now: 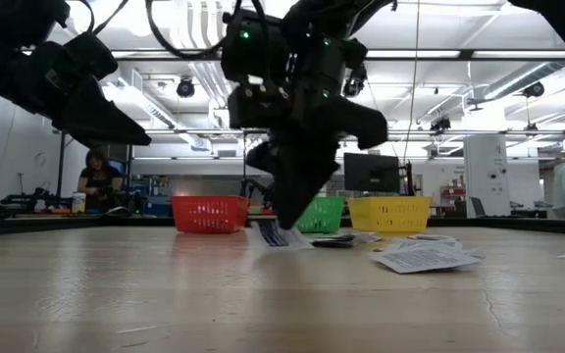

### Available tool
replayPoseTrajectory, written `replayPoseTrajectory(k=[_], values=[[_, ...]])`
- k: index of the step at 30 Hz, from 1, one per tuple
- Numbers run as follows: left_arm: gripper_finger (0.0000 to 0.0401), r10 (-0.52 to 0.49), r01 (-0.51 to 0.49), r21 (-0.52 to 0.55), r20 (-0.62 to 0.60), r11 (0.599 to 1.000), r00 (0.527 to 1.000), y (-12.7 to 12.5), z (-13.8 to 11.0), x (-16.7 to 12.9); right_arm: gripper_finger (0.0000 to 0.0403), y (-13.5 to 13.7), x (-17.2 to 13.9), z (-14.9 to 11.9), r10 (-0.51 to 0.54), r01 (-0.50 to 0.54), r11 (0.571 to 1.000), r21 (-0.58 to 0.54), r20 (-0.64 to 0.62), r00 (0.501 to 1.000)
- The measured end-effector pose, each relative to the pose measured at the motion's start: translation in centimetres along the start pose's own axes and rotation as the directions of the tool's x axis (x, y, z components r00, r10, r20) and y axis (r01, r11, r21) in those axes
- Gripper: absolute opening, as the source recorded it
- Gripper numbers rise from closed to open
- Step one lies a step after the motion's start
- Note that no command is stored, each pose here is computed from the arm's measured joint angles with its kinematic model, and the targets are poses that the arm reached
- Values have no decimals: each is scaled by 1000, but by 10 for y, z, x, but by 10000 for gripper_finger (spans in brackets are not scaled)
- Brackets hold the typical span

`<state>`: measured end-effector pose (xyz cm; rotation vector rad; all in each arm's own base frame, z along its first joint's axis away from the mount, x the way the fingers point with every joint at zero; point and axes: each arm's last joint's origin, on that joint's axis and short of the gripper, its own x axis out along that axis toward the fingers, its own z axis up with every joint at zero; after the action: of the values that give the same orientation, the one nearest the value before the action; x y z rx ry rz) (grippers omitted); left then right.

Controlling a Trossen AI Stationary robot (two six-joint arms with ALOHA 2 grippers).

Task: Pick & Place First Aid Supplies
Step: Put the alcohol pad into the green basket

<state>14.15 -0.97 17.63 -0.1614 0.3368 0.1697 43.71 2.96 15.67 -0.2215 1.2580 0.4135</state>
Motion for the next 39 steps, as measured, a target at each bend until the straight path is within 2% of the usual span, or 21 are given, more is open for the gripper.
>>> replayPoseTrajectory(k=[9, 12, 15, 18, 21, 23, 27, 30, 32, 39], values=[[133, 0, 0, 0, 0, 1000, 1000, 0, 0, 0, 8, -8, -20, 14, 1, -1, 1000, 2, 63, 998], [133, 0, 0, -1, 0, 1000, 1000, 0, 0, 0, 8, -17, -35, 20, 86, -88, 996, 14, 132, 988], [133, 0, 0, -1, 0, 1000, 1000, 0, 0, 0, 8, -30, -51, 23, 224, -233, 972, 9, 240, 945], [133, 1, -1, -8, 0, 1000, 1000, 0, 0, 0, 8, -46, -70, 25, 329, -352, 936, 6, 341, 880], [133, 1, -1, -14, 0, 1000, 1000, 0, 0, 0, 8, -61, -88, 24, 434, -464, 885, -39, 432, 791], [133, 1, -1, -22, 0, 1000, 1000, 0, 0, 0, 8, -70, -101, 23, 517, -546, 832, -98, 492, 700], [133, 1, -1, -38, 0, 999, 1000, 0, 0, 0, 8, -84, -121, 17, 674, -682, 688, -247, 564, 477], [133, 1, -1, -40, 0, 999, 1000, 0, 0, 0, 8, -89, -131, 14, 755, -739, 576, -350, 573, 318], [133, 1, -1, -40, 0, 999, 1000, 0, 0, 0, 8, -91, -134, 12, 788, -750, 520, -408, 567, 238], [133, 1, -1, -67, 0, 998, 1000, 0, 0, 0, 8, -91, -139, 13, 790, -744, 520, -420, 568, 232]])
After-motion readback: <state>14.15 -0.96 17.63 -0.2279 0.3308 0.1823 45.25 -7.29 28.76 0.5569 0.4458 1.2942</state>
